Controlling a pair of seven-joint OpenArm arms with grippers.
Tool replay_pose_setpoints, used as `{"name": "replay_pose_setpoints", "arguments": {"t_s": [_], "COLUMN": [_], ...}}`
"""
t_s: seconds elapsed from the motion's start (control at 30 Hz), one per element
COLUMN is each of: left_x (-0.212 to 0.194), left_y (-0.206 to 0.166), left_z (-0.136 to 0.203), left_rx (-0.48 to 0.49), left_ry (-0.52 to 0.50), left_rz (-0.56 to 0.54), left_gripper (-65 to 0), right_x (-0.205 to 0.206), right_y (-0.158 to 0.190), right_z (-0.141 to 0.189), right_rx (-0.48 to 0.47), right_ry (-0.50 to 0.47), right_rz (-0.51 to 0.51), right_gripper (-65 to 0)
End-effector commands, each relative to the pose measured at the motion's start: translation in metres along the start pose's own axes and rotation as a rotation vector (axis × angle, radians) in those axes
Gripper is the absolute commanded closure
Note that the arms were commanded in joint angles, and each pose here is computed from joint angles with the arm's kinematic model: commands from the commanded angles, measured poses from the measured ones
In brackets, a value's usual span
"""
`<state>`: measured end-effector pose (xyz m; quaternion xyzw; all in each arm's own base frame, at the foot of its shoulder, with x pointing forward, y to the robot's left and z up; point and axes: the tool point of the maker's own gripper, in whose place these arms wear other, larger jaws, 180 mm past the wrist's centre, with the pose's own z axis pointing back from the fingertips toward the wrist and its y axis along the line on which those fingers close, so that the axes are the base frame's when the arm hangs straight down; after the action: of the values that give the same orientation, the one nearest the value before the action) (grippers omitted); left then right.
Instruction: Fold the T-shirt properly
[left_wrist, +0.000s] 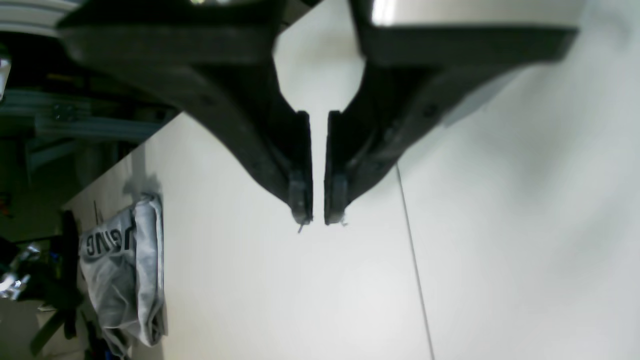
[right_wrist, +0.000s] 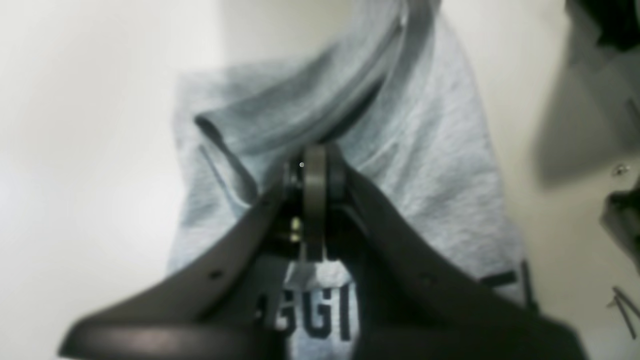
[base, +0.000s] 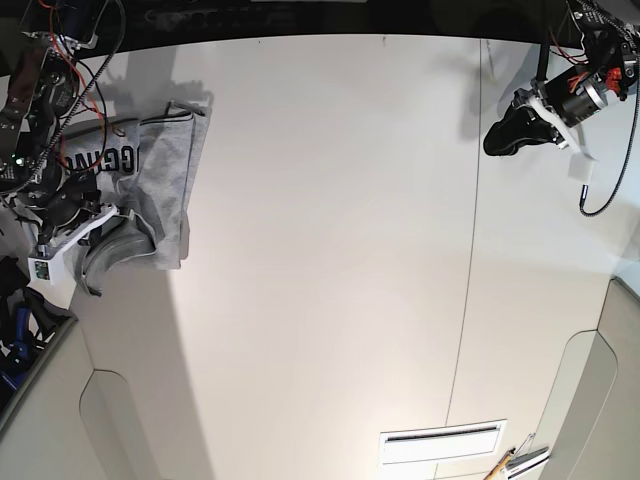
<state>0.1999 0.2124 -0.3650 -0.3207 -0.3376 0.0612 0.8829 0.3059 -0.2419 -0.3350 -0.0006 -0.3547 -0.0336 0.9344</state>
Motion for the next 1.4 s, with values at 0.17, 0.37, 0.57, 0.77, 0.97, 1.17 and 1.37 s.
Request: {"name": "replay_pose_setpoints", "arguments": {"t_s": [0.17,0.37,0.57,0.77,0.97,1.17,1.37], "left_x": [0.013,0.009,-0.008,-0.057,-0.1,-0.128,-0.126], "left_y": [-0.006,-0.017,-0.009,0.006,0.007,0.003,0.004], "left_z": [0.005,0.036,0.102,0.163,0.21,0.251,0.255], "left_rx": [-0.028,-0.067,0.093,0.261,0.346,0.397,0.401], "left_ry": [-0.042,-0.02,-0.031,0.106,0.31,0.505,0.53], "left_rz": [-0.016,-0.011,-0.032,0.037,0.086,0.119,0.109], "left_gripper": [-5.3,0.0,0.0,0.0,0.0,0.0,0.0], "right_x": [0.027,-0.021,-0.101,-0.179,-0.232,-0.275,-0.29], "right_y": [0.005,0.019,0.016,-0.015,-0.035,-0.045,-0.066], "right_z": [0.03,0.061,0.101,0.14,0.183,0.23,0.264], "right_rx": [-0.016,0.008,0.041,0.016,0.027,0.058,0.054], "right_ry": [-0.106,-0.026,0.207,0.527,0.754,0.947,1.111], "right_rz": [0.081,0.17,0.323,0.442,0.52,0.557,0.642], "right_gripper": [0.0,0.0,0.0,0.0,0.0,0.0,0.0]}}
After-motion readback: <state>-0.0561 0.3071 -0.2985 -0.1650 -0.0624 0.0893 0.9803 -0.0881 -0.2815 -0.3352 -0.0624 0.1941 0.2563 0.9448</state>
